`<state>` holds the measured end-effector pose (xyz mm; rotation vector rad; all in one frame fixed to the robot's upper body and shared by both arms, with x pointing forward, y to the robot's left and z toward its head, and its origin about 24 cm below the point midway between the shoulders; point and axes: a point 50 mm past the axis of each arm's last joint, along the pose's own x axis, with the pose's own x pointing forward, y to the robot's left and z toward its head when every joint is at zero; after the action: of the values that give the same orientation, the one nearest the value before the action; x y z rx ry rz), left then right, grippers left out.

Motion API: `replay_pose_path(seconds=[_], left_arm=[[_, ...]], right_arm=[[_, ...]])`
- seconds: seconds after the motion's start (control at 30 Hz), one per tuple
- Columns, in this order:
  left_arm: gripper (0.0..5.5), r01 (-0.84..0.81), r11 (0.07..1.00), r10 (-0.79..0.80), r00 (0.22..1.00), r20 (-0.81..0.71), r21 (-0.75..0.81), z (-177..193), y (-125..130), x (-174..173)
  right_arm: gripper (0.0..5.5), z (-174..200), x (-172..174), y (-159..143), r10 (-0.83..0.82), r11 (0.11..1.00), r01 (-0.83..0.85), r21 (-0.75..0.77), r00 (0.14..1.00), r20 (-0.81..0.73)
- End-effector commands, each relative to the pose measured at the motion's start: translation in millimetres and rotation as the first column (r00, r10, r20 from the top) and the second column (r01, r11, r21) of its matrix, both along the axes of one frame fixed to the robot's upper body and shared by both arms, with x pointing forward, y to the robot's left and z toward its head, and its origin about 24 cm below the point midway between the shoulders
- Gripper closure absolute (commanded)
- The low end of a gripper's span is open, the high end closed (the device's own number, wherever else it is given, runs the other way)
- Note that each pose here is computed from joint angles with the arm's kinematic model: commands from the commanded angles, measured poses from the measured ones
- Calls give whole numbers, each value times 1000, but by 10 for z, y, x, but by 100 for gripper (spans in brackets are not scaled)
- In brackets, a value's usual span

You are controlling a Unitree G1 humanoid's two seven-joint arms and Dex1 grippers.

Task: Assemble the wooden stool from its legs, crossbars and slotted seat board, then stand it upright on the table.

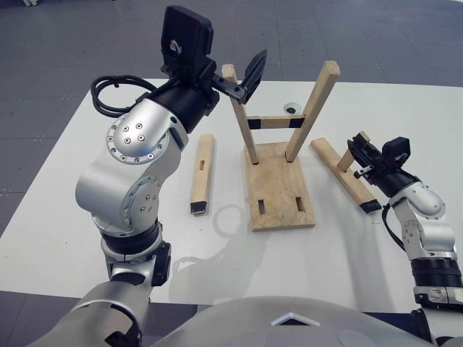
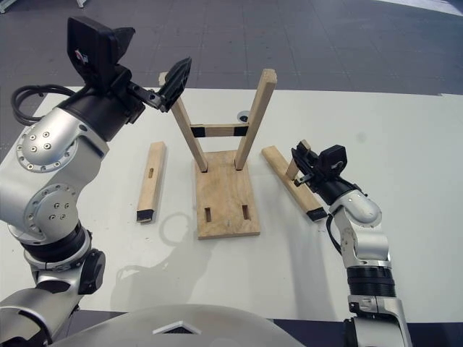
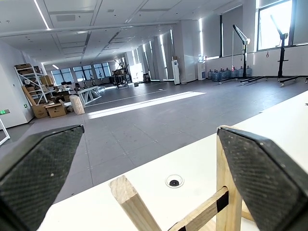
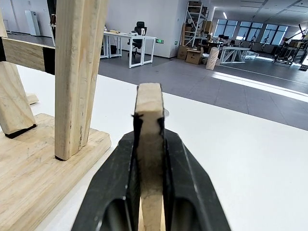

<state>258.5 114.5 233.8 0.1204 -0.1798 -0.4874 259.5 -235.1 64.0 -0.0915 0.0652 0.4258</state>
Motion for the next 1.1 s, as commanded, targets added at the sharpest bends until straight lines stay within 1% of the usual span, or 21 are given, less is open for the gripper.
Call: replay_pose_path(seconds=[0.03, 0.13, 0.2, 0.3, 0.37, 0.47, 0.53, 0.73, 0.77, 0.83, 0.87, 0.93, 1.1], left_arm=[[37, -19, 1000, 19, 1000, -15, 5, -38, 6, -8], [37, -19, 1000, 19, 1000, -15, 7, -36, 14, -6], [37, -22, 1000, 22, 1000, -16, 7, -36, 17, -5], [37, -24, 1000, 24, 1000, -19, 6, -43, 13, -7], [37, -24, 1000, 25, 1000, -20, 6, -45, 14, -8], [37, -22, 1000, 22, 1000, -23, 10, -54, 8, -9], [37, -23, 1000, 23, 999, -23, 10, -56, 6, -11], [37, -27, 1000, 27, 999, -22, 10, -52, 14, -15], [37, -26, 1000, 27, 999, -22, 10, -51, 13, -11], [37, -26, 1000, 27, 999, -22, 11, -51, 15, -6], [37, -27, 1000, 27, 999, -22, 12, -51, 16, -4], [37, -26, 1000, 26, 999, -21, 13, -50, 16, -3], [37, -25, 1000, 25, 1000, -17, 10, -49, 9, 1]], right_arm=[[509, -466, -192, -162, -209, 978, 204, -47, 951, -228], [509, -327, -156, -123, -305, 952, 302, -45, 940, -155], [509, -222, -158, -55, -359, 933, 360, -14, 926, -117], [509, -91, -188, 140, -362, 930, 367, 36, 927, -101], [509, 14, -169, 192, -366, 928, 370, 42, 928, -73], [509, 187, -87, 172, -404, 912, 405, 61, 914, -20], [509, 232, -51, 156, -418, 906, 417, 65, 908, -5], [509, 190, -38, 136, -436, 899, 436, 52, 900, -13], [471, 189, -38, 137, -436, 898, 436, 52, 900, -12], [445, 208, -26, 139, -439, 897, 438, 56, 899, -5], [418, 229, -17, 141, -440, 896, 439, 61, 898, 1], [391, 306, 6, 159, -437, 898, 435, 70, 899, 24], [299, 656, 130, 252, -427, 903, 418, 97, 898, 108]])
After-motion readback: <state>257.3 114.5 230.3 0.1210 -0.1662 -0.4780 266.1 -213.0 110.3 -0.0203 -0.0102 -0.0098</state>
